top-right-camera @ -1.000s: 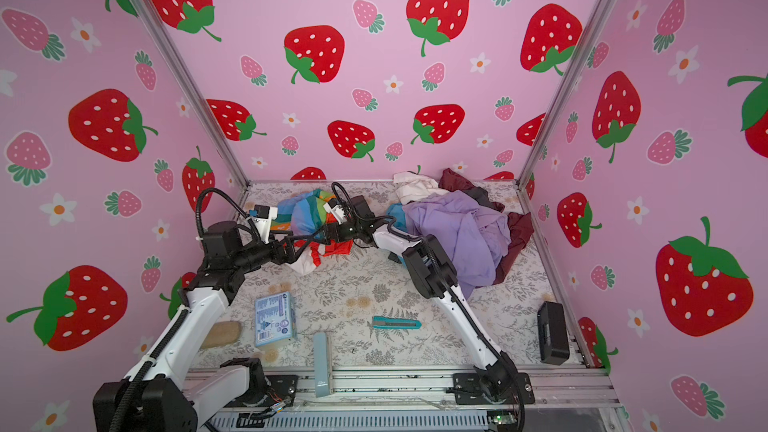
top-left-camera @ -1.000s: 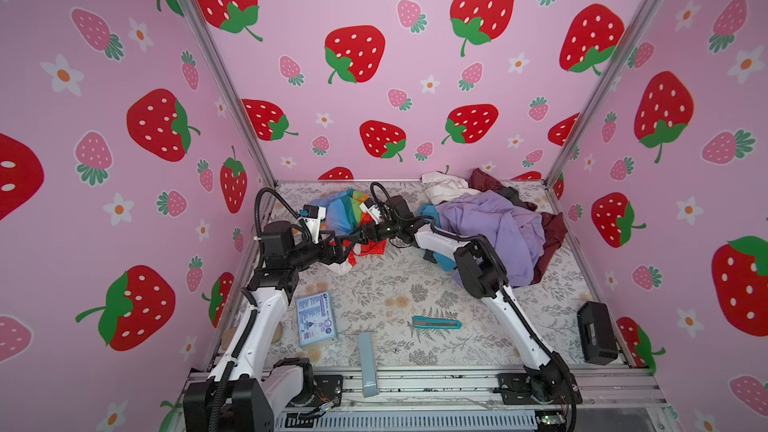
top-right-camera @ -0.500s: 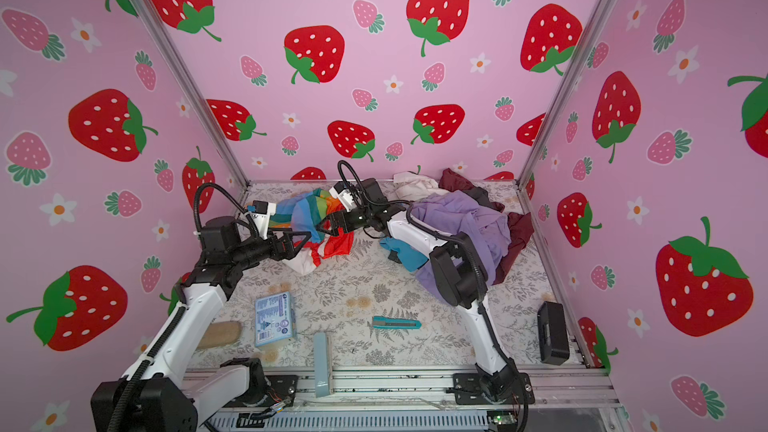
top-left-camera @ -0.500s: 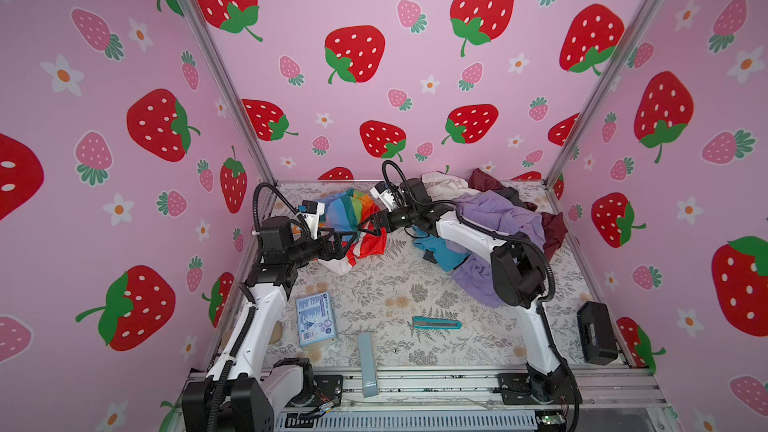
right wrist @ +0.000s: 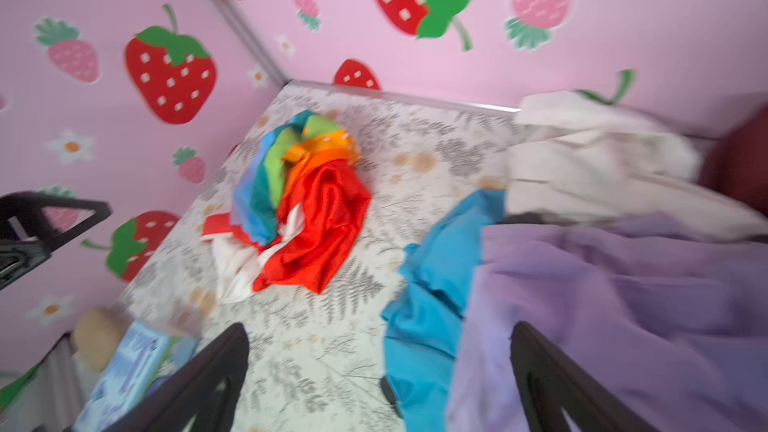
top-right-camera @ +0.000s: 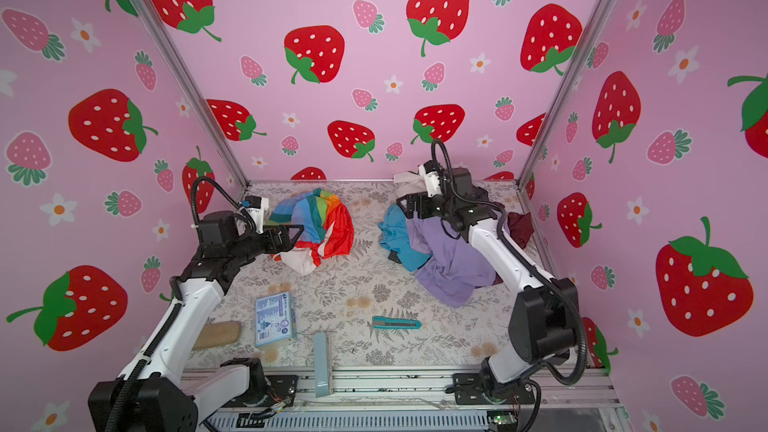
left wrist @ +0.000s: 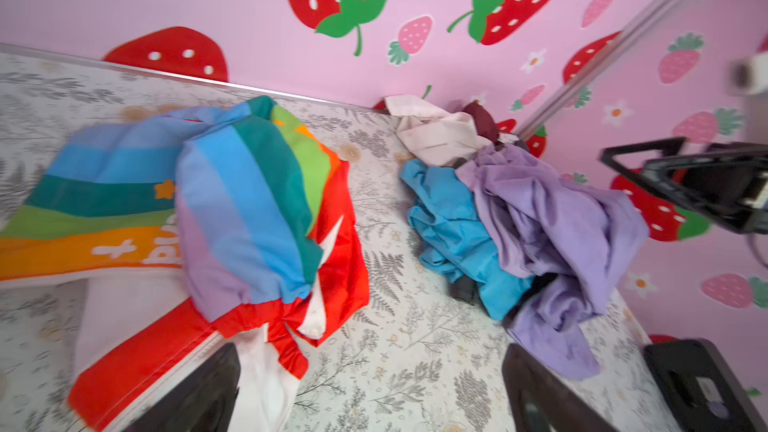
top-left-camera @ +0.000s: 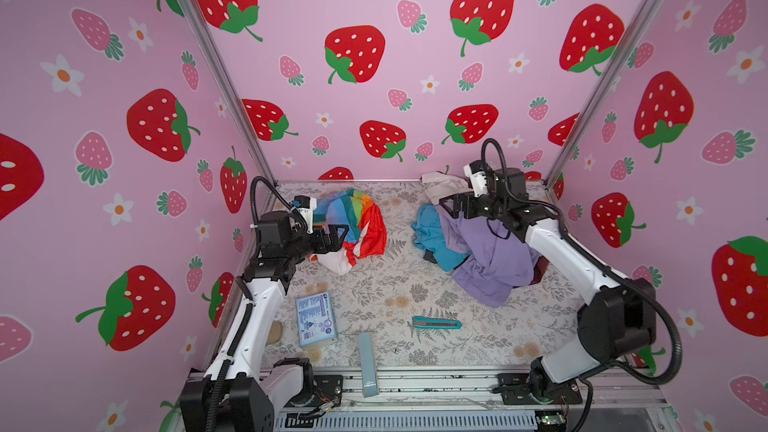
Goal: Pick out a specific cloth from the pile
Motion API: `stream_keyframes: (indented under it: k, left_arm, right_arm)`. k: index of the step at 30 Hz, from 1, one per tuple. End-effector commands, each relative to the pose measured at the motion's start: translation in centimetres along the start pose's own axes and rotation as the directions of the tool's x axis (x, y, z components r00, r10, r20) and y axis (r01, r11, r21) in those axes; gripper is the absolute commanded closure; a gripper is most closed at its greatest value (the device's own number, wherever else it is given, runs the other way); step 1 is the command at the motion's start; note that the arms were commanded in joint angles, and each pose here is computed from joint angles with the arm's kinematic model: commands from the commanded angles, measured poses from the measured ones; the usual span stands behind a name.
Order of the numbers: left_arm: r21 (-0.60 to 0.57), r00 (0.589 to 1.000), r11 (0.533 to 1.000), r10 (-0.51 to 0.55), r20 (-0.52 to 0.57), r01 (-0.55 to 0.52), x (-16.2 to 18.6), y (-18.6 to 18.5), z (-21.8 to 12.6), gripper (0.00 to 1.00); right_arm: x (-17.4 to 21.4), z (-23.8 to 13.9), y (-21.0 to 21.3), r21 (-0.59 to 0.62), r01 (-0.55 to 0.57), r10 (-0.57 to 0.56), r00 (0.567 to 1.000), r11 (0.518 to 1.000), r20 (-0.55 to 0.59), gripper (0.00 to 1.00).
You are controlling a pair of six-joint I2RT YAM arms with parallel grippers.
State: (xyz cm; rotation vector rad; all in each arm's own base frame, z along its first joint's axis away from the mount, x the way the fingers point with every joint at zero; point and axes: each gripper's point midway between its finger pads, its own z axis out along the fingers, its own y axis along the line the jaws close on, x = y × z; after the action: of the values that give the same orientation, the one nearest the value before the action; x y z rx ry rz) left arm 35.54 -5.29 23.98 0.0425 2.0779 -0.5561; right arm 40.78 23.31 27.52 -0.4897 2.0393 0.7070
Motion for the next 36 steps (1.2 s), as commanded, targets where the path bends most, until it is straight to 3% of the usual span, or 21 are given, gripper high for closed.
stream_keyframes:
  k: [1,4,7,12,14,25,36]
  left_arm:
    - [-0.291,0.999,0.956,-0.032,0.03,0.039,-0.3,5.2,-0.7,0.01]
    - [-0.437,0.995,0.898,-0.013,0.097,0.054,0.2,8.1,-1.4,0.01]
    - [-0.502,0.987,0.864,0.04,0.157,0.045,0.9,9.8,-1.8,0.01]
    - [-0.6,0.975,0.799,0.102,0.198,0.038,2.4,12.5,-1.6,0.01]
    - [-0.603,0.973,0.797,0.123,0.194,0.02,2.9,13.0,-0.9,0.01]
    - [-0.485,0.967,0.875,0.137,0.213,-0.017,5.7,12.9,3.5,0.0]
    - [-0.432,0.952,0.899,0.194,0.238,-0.075,8.5,12.5,5.1,0.01]
  right_arm:
    - [1.7,-1.9,-5.2,0.229,0.056,-0.054,0.998,0.972,-0.014,0.01]
    - [2.7,-3.6,-9.2,0.352,0.048,-0.06,0.998,0.935,0.023,0.0]
    - [4.2,-5.3,-12.7,0.49,0.041,-0.084,0.994,0.871,0.067,0.0]
    - [5.9,-8.7,-15.6,0.672,0.1,-0.255,0.957,0.734,0.136,0.0]
    - [6.7,-9.8,-16.2,0.703,0.094,-0.29,0.943,0.705,0.165,0.0]
    - [14.1,-9.9,-19.3,0.728,0.022,-0.279,0.931,0.685,0.234,0.0]
    - [16.0,-10.1,-18.9,0.718,-0.001,-0.313,0.9,0.696,0.305,0.01]
